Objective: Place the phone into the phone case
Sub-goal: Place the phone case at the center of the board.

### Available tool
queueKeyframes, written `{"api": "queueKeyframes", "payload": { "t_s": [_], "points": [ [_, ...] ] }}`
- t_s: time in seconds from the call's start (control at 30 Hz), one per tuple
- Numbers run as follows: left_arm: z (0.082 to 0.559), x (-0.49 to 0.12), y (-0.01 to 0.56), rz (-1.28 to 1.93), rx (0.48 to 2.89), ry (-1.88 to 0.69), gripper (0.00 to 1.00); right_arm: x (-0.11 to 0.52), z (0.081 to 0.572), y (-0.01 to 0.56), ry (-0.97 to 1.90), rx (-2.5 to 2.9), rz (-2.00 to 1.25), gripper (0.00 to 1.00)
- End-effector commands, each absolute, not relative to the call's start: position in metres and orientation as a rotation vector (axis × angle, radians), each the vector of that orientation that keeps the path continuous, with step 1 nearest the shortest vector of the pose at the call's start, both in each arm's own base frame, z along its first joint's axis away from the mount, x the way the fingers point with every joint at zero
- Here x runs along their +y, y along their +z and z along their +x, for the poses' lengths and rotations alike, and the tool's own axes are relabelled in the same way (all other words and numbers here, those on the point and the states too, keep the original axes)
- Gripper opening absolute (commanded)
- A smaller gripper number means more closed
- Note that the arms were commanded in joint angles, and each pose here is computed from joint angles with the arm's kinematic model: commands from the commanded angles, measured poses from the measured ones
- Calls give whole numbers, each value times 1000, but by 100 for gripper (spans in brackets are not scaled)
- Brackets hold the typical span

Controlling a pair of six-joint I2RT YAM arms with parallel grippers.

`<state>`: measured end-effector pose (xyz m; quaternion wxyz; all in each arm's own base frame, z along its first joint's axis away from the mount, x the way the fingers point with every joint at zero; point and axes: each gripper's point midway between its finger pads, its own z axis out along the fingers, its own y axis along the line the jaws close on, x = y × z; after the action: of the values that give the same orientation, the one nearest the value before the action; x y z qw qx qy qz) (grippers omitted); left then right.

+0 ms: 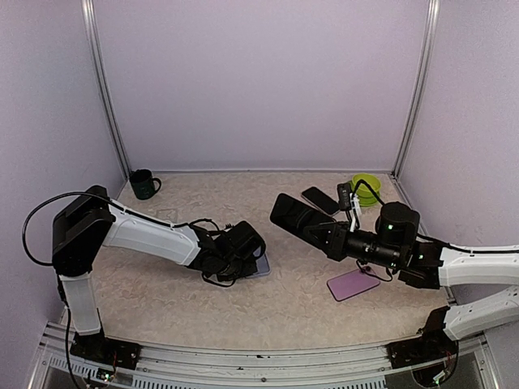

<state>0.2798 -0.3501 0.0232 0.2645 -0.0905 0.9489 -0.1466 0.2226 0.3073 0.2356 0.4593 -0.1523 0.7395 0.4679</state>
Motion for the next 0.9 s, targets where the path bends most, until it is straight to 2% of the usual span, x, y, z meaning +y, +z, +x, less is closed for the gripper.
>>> {"api": "queueKeyframes", "payload": {
  "t_s": [0.0, 0.33, 0.57, 0.87],
  "points": [
    [280, -363, 27, -247, 2554, -447, 22, 302, 225, 255, 1164, 1746, -356, 0],
    [277, -386, 27, -222, 2560, -547, 22, 289, 226, 272, 1124, 1702, -335, 0],
    [273, -418, 34, -176, 2538, -709, 23, 268, 230, 287, 1060, 1672, -296, 0],
    [304, -388, 65, -167, 2414, -584, 34, 262, 235, 278, 1038, 1704, -274, 0]
  ]
}}
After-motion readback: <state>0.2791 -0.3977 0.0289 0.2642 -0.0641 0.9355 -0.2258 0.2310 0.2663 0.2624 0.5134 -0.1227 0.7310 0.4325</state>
